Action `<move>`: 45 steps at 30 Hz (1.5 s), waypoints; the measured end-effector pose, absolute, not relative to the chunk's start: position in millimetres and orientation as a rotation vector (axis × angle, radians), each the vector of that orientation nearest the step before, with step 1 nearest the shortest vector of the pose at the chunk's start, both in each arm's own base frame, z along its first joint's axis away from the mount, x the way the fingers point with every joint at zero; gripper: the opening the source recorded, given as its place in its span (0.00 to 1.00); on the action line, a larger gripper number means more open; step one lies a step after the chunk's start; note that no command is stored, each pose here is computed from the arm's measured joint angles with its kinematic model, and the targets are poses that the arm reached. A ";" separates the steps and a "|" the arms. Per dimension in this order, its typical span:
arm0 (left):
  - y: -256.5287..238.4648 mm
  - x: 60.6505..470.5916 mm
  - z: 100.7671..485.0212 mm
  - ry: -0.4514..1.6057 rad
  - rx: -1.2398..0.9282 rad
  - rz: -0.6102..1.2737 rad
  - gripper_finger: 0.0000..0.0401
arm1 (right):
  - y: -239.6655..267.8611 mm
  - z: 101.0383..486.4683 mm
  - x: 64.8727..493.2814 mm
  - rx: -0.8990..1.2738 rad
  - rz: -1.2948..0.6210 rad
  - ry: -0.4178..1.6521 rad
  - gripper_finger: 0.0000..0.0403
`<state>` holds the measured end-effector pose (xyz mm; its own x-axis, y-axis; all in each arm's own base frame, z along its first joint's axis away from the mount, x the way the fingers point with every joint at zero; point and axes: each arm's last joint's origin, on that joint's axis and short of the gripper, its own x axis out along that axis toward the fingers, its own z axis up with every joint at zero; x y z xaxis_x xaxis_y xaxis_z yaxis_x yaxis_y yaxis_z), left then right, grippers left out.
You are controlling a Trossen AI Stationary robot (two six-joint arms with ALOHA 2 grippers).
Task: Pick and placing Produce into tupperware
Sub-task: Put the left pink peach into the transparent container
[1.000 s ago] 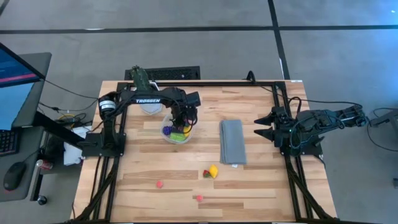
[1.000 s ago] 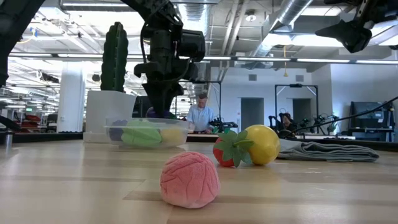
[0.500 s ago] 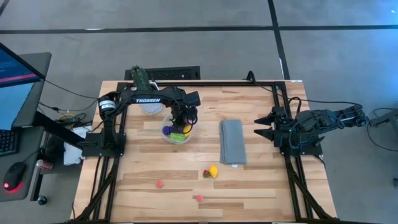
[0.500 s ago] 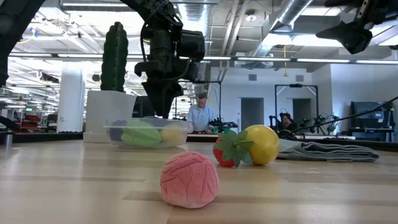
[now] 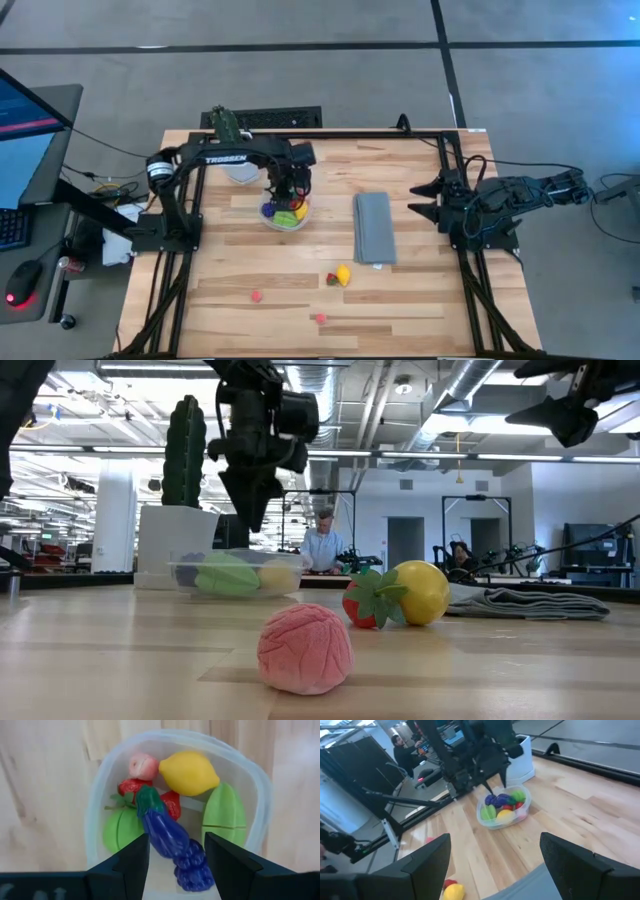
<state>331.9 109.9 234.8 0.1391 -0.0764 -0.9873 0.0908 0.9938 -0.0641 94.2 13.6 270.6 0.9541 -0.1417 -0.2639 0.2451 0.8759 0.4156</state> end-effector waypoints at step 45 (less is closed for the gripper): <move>-97.2 255.0 332.2 1.185 0.078 0.174 0.45 | -0.8 271.2 95.3 0.306 -0.332 0.218 0.81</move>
<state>255.0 -97.2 332.2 0.3648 0.1765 -0.9142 -0.0943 0.9838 0.1523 95.3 -0.8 271.2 0.9227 -0.2859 -0.2587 0.3511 0.9001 0.2577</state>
